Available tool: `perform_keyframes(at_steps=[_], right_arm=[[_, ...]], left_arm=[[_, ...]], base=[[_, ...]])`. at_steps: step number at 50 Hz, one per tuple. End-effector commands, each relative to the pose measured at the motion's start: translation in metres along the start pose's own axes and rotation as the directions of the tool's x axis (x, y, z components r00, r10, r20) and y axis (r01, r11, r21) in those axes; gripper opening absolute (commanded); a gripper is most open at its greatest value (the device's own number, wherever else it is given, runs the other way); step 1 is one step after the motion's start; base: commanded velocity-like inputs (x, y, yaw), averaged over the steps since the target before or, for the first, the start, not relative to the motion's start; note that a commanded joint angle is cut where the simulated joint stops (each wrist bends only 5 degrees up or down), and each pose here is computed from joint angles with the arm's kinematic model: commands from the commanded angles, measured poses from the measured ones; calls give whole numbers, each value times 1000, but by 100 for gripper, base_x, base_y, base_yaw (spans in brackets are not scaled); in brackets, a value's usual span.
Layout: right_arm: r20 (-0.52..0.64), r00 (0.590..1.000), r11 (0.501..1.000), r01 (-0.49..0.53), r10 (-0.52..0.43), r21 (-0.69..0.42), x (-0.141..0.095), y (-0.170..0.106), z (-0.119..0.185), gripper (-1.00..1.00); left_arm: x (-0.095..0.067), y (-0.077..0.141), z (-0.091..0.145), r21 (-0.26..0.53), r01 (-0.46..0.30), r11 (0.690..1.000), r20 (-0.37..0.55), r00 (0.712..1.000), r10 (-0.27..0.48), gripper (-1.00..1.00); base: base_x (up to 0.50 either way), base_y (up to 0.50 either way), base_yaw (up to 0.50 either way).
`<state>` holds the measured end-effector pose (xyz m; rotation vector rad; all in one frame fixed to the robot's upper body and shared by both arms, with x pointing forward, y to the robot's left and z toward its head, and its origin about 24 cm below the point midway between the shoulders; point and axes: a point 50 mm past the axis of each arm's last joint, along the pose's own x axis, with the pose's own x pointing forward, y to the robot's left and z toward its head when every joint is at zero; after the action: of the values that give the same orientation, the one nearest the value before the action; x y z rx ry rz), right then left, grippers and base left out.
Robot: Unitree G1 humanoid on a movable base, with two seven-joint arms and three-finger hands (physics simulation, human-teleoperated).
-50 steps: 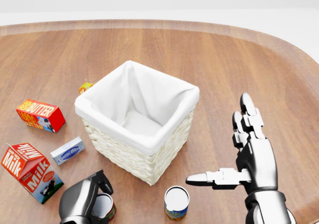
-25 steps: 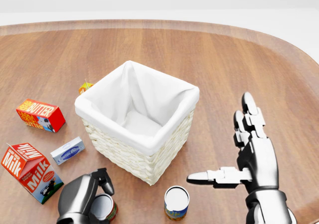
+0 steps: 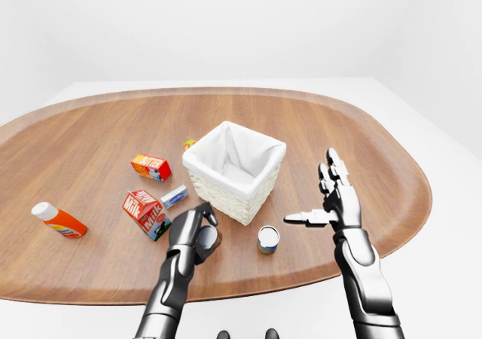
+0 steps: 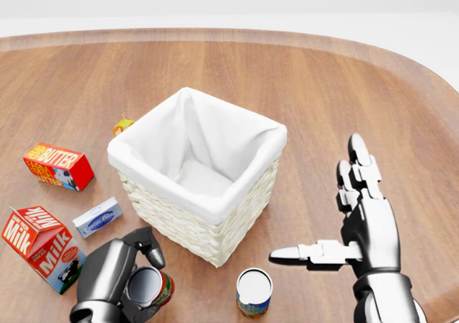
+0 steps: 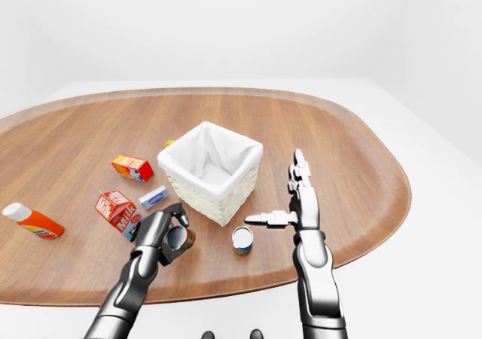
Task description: Pick up the tomato sauce, and put it in the basket.
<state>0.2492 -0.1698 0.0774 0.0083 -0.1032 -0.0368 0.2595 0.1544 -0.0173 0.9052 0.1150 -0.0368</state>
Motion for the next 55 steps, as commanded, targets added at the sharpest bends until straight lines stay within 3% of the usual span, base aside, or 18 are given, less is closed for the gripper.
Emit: perform_keyframes(at_steps=[1,28,34,55], right_arm=[[-6,1000,1000,3,-3,-1,1,0,-1,100],[0,1000,1000,9,-9,-1,3,-2,0,100],[2,1000,1000,10,-10,0,3,-3,1,100],[7,1000,1000,18,-18,4,4,-5,2,100]], left_arm=[[-7,15,13,-50,-38,998,56,998,41,-100],[-23,54,49,-133,-76,988,215,971,104,-100],[-24,56,52,-135,-77,988,228,968,106,-100],[-25,94,91,-189,-125,974,310,934,180,-100]], base=[[0,0,0],[0,0,0],[0,0,0],[0,0,0]])
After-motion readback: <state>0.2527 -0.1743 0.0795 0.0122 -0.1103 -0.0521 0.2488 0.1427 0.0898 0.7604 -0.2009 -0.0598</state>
